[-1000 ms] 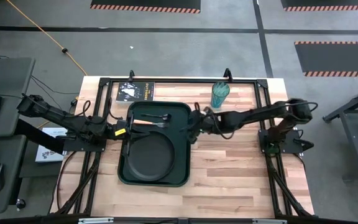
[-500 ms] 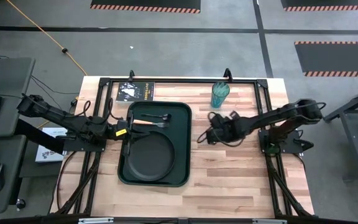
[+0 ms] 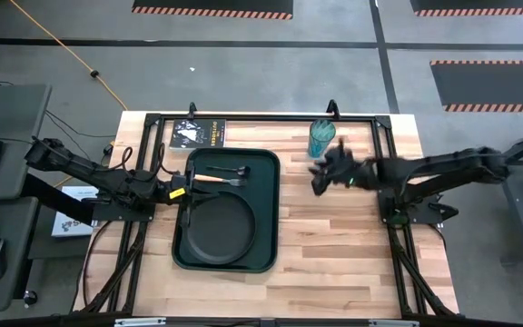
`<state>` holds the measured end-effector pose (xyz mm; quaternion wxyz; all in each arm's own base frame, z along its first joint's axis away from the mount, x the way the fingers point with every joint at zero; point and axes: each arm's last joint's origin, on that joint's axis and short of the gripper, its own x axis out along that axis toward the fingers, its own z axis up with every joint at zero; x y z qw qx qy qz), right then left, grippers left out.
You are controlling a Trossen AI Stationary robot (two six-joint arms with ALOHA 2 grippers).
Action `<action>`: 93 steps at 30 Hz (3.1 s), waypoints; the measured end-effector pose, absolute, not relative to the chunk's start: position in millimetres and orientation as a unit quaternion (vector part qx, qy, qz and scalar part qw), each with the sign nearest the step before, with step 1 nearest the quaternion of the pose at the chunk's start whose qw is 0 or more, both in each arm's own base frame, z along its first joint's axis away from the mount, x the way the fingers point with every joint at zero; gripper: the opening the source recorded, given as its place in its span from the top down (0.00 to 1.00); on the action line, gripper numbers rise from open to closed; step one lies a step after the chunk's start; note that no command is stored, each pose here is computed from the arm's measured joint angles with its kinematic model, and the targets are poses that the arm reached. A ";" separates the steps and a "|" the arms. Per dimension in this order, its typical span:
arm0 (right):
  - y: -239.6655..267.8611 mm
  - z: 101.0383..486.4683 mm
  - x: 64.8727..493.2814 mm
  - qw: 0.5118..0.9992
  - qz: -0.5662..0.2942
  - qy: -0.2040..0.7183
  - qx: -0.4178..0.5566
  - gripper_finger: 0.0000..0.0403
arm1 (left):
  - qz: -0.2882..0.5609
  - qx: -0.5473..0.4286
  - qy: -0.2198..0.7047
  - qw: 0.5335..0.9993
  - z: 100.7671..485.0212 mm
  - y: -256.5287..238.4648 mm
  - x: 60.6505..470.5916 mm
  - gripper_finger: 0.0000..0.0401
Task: Pick and place plate/cup/fork/spoon on tray
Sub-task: Put the cup on the top left of the tray
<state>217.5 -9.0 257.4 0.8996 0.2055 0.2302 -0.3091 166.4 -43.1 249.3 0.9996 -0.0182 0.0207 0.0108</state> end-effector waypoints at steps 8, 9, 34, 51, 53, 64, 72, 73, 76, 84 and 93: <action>-56.2 329.5 227.2 0.867 -0.342 0.338 0.127 0.66 | 0.012 -0.018 0.021 1.000 249.2 -43.1 166.5 1.00; -62.4 331.2 230.0 0.855 -0.348 0.362 0.130 0.66 | 0.011 -0.018 0.021 1.000 249.1 -43.1 166.5 1.00; -144.2 275.8 287.2 0.720 -0.340 0.594 0.118 0.45 | 0.011 -0.017 0.027 0.999 248.1 -43.1 166.4 1.00; -153.5 263.7 286.6 0.695 -0.343 0.621 0.115 0.72 | 0.011 -0.029 0.028 0.999 247.7 -43.1 166.3 1.00; -153.2 263.6 286.7 0.696 -0.341 0.621 0.117 0.83 | 0.011 -0.029 0.028 0.999 247.7 -43.1 166.4 1.00; -151.7 264.4 287.0 0.699 -0.339 0.617 0.130 0.99 | 0.011 -0.029 0.029 0.999 247.5 -43.1 166.3 1.00; -150.2 264.6 287.7 0.700 -0.335 0.617 0.127 0.99 | 0.011 -0.027 0.032 0.999 246.9 -43.2 166.3 1.00; -150.1 264.6 287.7 0.701 -0.334 0.618 0.126 0.99 | 0.012 -0.027 0.032 0.999 246.9 -43.1 166.3 1.00; -150.1 264.6 287.7 0.701 -0.333 0.618 0.127 0.99 | 0.011 -0.027 0.032 0.999 246.9 -43.1 166.3 1.00; -149.6 264.5 287.6 0.700 -0.331 0.620 0.128 1.00 | 0.011 -0.027 0.033 0.999 246.8 -43.1 166.3 1.00; -148.7 264.2 287.6 0.701 -0.321 0.622 0.135 1.00 | 0.011 -0.027 0.032 0.999 246.9 -43.2 166.3 1.00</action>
